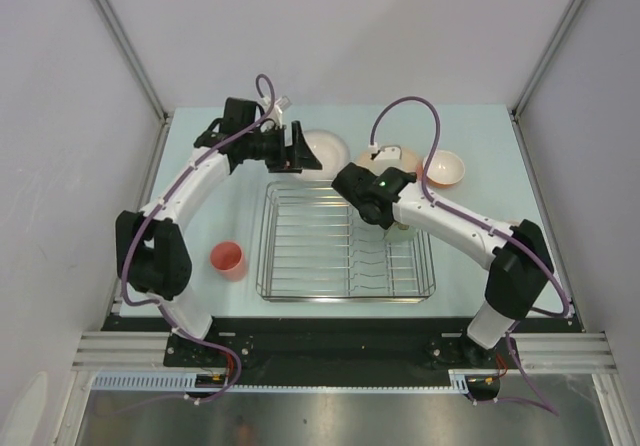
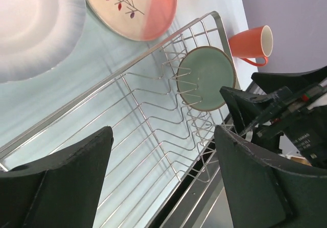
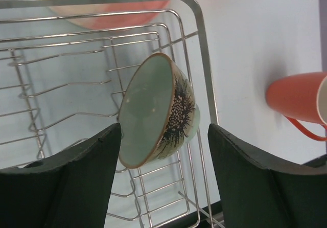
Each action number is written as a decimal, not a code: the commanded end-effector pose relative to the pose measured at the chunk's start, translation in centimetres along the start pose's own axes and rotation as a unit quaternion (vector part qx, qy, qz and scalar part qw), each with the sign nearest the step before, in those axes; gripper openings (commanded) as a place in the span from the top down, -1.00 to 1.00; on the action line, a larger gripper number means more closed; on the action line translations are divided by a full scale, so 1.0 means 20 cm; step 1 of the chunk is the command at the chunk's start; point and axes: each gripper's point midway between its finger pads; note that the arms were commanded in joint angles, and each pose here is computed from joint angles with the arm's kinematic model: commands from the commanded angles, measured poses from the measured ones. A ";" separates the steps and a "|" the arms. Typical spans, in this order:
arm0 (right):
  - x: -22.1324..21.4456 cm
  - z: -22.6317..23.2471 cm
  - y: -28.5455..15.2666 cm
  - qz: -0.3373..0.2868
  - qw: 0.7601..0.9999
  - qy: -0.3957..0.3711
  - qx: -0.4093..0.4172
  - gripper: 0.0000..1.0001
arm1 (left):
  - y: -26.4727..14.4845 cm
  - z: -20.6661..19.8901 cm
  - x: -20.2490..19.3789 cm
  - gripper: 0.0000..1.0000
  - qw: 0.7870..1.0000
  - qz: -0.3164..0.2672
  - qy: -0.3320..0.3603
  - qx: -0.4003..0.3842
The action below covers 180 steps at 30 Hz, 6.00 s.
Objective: Load the mixed dishes into the dish rack
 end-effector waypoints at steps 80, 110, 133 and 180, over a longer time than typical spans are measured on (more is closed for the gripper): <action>0.09 -0.59 1.12 0.060 0.890 0.451 0.028 -0.49 | -0.27 0.17 0.07 -0.82 0.992 -0.037 0.055 0.107; 0.54 -0.81 0.42 -0.116 0.957 0.257 -0.072 1.00 | -0.34 0.18 0.02 -0.84 0.988 -0.051 0.079 0.121; -0.35 -0.33 -0.40 -0.005 0.995 -0.100 -0.005 1.00 | -0.39 0.20 0.01 -0.84 0.985 -0.051 0.084 0.145; -0.69 -0.33 -0.28 0.184 0.952 -0.246 0.005 1.00 | -0.17 0.09 -0.02 -0.89 0.988 -0.008 0.116 0.105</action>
Point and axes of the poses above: each gripper's point midway between its finger pads, its own y axis out along the fingers, its own z axis along the line the jaws close on, x = y × z, and after that the axes turned 7 degrees about -y, right-handed
